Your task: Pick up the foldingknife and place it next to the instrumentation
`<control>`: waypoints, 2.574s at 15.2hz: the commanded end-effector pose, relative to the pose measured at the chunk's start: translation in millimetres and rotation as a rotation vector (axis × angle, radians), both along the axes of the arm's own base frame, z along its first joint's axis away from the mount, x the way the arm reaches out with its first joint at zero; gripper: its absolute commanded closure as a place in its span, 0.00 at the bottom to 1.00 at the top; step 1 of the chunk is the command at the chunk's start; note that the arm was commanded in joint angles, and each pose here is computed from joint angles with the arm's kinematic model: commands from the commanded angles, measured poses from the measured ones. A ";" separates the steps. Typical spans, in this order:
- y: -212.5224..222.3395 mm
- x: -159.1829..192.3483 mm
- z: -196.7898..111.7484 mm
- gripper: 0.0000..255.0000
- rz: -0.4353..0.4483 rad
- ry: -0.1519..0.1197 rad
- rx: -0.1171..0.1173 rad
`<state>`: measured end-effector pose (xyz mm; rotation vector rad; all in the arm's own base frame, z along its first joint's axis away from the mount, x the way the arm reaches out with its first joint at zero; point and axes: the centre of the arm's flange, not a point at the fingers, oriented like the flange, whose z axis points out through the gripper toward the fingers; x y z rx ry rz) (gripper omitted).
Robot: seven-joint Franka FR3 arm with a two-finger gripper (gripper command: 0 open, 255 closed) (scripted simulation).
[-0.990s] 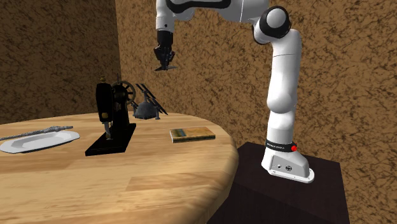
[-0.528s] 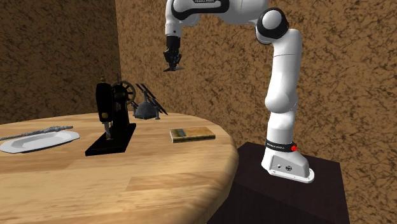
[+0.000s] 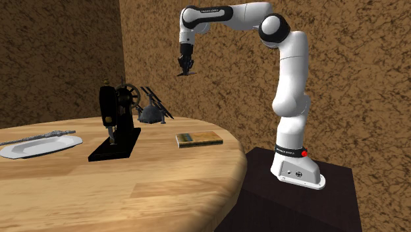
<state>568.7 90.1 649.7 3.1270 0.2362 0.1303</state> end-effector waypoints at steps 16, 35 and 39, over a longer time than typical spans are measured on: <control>-74.6 35.7 -50.5 1.00 0.002 0.000 -0.001; -74.6 35.7 -150.8 1.00 0.002 0.000 -0.001; -74.6 35.7 -171.9 1.00 0.002 0.000 -0.001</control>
